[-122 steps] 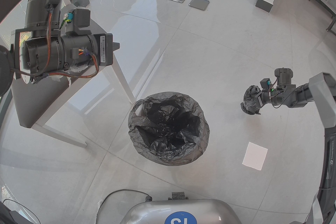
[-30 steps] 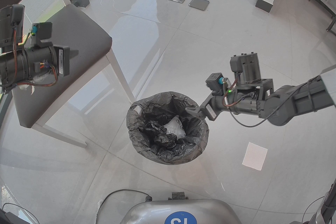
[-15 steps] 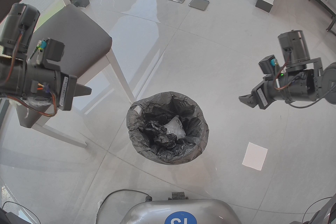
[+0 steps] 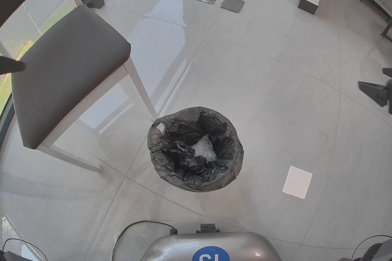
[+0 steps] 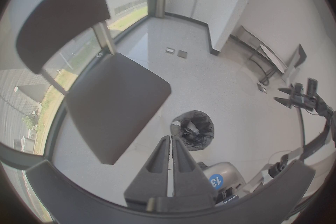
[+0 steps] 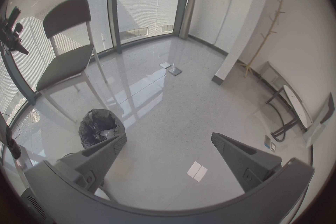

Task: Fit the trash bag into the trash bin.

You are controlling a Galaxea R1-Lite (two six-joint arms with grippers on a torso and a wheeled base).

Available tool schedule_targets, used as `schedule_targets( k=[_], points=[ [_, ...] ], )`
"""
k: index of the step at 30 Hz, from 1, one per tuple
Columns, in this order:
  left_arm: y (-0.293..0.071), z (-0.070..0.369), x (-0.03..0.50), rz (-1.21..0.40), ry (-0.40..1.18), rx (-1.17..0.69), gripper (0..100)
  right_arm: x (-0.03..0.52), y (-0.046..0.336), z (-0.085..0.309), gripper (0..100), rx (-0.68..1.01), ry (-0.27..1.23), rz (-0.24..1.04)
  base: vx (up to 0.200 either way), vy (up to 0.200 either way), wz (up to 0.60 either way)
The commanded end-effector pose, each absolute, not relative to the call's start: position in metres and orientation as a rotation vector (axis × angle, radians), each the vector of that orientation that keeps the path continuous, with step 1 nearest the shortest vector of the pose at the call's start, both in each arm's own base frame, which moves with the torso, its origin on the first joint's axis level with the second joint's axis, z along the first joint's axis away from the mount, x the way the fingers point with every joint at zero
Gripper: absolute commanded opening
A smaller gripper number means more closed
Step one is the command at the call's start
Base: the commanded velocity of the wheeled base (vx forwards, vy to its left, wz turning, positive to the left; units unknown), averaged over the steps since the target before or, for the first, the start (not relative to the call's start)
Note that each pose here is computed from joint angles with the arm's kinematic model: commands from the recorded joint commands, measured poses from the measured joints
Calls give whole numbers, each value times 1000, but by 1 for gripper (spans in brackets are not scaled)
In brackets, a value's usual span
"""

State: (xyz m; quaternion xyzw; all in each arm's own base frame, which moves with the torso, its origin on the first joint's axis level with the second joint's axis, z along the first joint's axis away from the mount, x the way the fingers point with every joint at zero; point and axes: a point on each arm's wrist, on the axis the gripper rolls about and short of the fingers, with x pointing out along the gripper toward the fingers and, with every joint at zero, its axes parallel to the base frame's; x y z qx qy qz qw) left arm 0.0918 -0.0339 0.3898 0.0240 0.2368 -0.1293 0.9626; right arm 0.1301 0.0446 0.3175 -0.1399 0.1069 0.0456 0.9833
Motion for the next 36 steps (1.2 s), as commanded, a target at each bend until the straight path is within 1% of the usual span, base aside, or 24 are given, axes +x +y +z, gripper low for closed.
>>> schedule_targets(
  k=[1,5,6,7,11,12,14,15,17,19,20,22,26,30,31,33,34,36],
  points=[
    [25,374,-75,89,167,-64,0,-61,-29,276,100,-172,-10,-32,0,0,0],
    [21,345,-122,205,166,-73,0,-116,-40,238,100,-173,29,-90,0,0,0],
    [21,345,-122,205,166,-73,0,-116,-40,238,100,-173,29,-90,0,0,0],
    [22,326,-144,213,185,-70,0,-133,-42,223,100,-172,35,-110,0,0,0],
    [20,285,-176,247,234,-63,0,-155,-38,199,100,-171,83,-169,0,0,0],
    [20,285,-176,247,234,-63,0,-155,-38,199,100,-171,83,-169,0,0,0],
    [15,265,-191,281,244,-65,0,-162,-33,184,100,-165,107,-199,0,0,0],
    [13,254,-197,291,249,-67,0,-160,-32,175,100,-140,127,-196,0,0,0],
    [12,242,-201,294,243,-70,0,-154,-31,174,100,-61,128,-196,0,0,0],
    [12,223,-205,294,236,-78,0,-144,-30,175,100,24,88,-195,0,0,0],
    [12,220,-205,294,236,-79,0,-142,-29,175,100,31,83,-195,0,0,0],
    [12,195,-210,293,216,-81,0,-122,-26,170,100,67,57,-199,0,0,0],
    [8,171,-204,311,200,-88,0,-91,-22,156,100,63,23,-190,0,0,0],
    [7,167,-185,312,207,-93,0,-63,-17,135,100,25,14,-157,0,0,0],
    [6,168,-171,293,176,-94,0,-48,-13,121,100,8,-9,-112,0,0,0],
    [6,169,-156,257,148,-98,0,-38,-11,110,100,7,-45,-66,0,0,0],
    [5,168,-139,225,115,-105,0,-29,-8,98,100,2,-77,-22,0,0,0],
    [4,164,-119,195,79,-109,0,-22,-7,86,100,-20,-99,0,0,0,0]
  ],
)
